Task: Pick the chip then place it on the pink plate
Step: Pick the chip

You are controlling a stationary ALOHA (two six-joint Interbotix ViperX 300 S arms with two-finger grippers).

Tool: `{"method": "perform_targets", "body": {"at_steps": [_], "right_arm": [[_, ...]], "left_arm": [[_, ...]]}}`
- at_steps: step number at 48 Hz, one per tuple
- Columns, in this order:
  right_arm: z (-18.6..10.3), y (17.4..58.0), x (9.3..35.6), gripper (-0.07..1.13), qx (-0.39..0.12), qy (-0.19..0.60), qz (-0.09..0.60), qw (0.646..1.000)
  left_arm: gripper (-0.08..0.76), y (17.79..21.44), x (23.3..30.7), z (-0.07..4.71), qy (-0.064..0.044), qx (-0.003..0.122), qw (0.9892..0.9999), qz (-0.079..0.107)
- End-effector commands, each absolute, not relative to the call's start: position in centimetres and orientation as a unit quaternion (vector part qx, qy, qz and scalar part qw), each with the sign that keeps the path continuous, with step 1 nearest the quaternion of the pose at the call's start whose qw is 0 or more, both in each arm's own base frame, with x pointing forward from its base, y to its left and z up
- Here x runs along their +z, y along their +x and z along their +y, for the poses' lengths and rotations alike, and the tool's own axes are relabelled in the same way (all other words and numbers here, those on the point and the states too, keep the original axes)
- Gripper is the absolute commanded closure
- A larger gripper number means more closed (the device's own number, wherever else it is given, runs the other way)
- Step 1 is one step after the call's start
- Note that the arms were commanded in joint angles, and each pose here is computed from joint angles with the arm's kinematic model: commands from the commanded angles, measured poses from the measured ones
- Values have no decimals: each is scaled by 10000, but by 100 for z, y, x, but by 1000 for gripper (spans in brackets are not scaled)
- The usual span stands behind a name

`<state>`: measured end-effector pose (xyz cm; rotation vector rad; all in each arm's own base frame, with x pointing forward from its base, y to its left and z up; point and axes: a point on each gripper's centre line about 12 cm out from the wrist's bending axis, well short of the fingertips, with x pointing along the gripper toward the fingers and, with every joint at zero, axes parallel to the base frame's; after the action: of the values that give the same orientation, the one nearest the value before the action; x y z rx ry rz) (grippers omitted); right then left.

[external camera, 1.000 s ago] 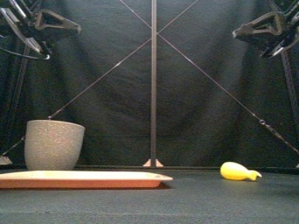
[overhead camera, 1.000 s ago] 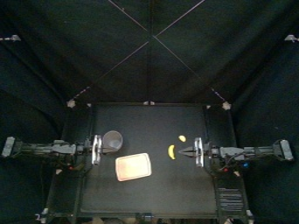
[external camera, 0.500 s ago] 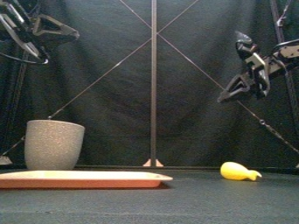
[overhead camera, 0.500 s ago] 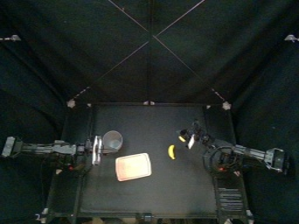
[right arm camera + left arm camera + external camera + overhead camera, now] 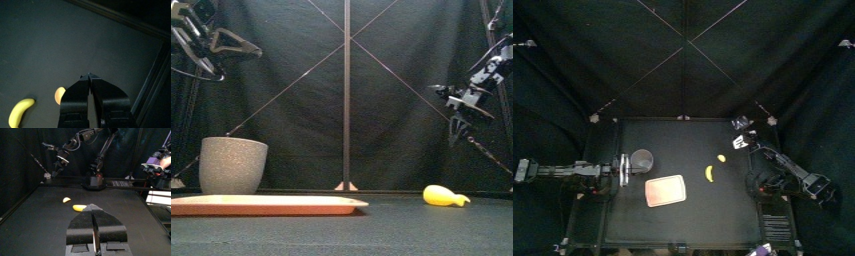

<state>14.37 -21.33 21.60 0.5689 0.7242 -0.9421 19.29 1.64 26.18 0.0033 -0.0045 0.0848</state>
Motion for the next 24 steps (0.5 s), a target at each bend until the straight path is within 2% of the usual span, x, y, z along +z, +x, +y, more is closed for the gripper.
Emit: {"method": "perform_targets", "body": {"at_steps": [1, 6, 13, 17, 24], "right_arm": [[-2304, 1464, 2129, 822, -4376, 2931, 3611, 7696], [-2348, 1589, 1853, 820, -4087, 3668, 4061, 7304], [-2218, 1792, 1487, 822, -3554, 4248, 4695, 6876], [-2094, 1927, 1421, 820, -3170, 4177, 4901, 6963], [-1889, 2154, 1542, 777, -2374, 4387, 4723, 7267]], "left_arm": [[635, 1943, 2668, 173, 43, 443, 9989, -113], [635, 1939, 2651, 172, 35, 443, 9990, -98], [635, 1932, 2608, 172, 24, 445, 9990, -30], [635, 1926, 2583, 175, 23, 452, 9990, 1], [635, 1917, 2550, 180, 14, 470, 9989, 31]]}}
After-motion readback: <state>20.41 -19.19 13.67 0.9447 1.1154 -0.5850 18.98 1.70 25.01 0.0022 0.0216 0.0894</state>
